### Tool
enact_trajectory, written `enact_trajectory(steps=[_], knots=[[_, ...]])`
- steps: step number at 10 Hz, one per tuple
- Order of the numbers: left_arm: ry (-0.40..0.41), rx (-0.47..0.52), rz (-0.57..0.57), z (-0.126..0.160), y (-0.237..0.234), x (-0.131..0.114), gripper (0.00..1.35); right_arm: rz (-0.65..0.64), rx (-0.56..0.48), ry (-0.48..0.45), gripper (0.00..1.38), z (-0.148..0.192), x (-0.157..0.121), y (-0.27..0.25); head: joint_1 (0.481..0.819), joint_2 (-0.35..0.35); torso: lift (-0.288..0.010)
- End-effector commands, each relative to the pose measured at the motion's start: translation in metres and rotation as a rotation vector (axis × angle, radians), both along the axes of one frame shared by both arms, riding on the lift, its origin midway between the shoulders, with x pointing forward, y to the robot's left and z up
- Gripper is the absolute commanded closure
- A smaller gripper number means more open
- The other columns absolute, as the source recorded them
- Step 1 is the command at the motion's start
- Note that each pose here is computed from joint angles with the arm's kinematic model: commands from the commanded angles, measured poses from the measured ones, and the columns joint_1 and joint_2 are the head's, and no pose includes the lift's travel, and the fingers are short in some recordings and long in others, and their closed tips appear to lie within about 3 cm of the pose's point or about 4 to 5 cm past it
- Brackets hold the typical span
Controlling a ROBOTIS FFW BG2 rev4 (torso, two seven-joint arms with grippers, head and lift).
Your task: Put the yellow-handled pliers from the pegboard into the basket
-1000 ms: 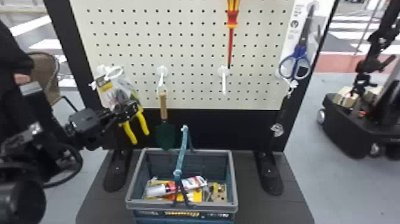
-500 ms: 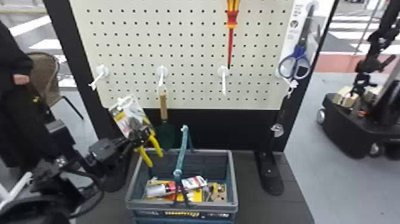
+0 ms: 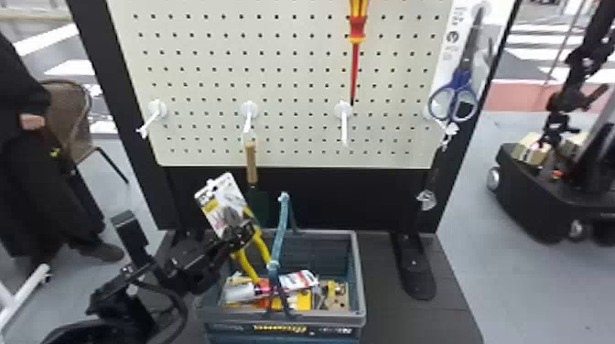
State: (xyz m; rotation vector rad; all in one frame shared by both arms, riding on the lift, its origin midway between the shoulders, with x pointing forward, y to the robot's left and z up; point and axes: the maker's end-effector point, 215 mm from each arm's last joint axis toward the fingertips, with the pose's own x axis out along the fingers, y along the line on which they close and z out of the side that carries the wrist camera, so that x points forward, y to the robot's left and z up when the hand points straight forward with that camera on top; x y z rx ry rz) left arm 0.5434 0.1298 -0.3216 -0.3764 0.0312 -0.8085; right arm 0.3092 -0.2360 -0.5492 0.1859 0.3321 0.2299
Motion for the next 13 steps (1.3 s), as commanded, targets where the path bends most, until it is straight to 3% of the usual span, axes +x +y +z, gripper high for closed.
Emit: enact_trajectory(steps=[1, 4, 6, 7, 9, 10, 11, 13], knots=[[0.052, -0.024, -0.023, -0.025, -0.009, -0.003, 1.2, 0.0, 0.001, -0.001, 0.13, 0.0, 0.001, 0.0, 0.549, 0.0, -0.1], [0.142, -0.057, -0.064, -0.068, -0.023, -0.006, 1.2, -0.002, 0.002, 0.002, 0.13, -0.002, 0.001, 0.0, 0.549, 0.0, -0.1], [0.155, -0.043, -0.09, -0.072, -0.025, -0.002, 1.2, -0.002, 0.003, 0.0, 0.13, -0.001, 0.003, 0.0, 0.549, 0.0, -0.1], [0.149, -0.037, -0.089, -0.07, -0.022, 0.0, 1.12, -0.002, 0.003, 0.0, 0.13, -0.002, 0.003, 0.0, 0.549, 0.0, -0.1], [0.103, -0.023, -0.05, -0.06, -0.01, 0.009, 0.13, -0.002, 0.003, 0.002, 0.13, -0.002, 0.002, 0.0, 0.549, 0.0, -0.1], [0.086, -0.021, -0.046, -0.053, -0.008, 0.013, 0.06, -0.002, 0.003, 0.001, 0.13, -0.002, 0.002, 0.0, 0.549, 0.0, -0.1], [0.083, -0.024, -0.046, -0.052, -0.009, 0.014, 0.17, -0.002, 0.003, 0.001, 0.13, -0.002, 0.002, 0.0, 0.549, 0.0, -0.1], [0.085, -0.029, -0.043, -0.052, -0.01, 0.013, 0.25, -0.002, 0.003, 0.001, 0.13, -0.002, 0.002, 0.0, 0.549, 0.0, -0.1]])
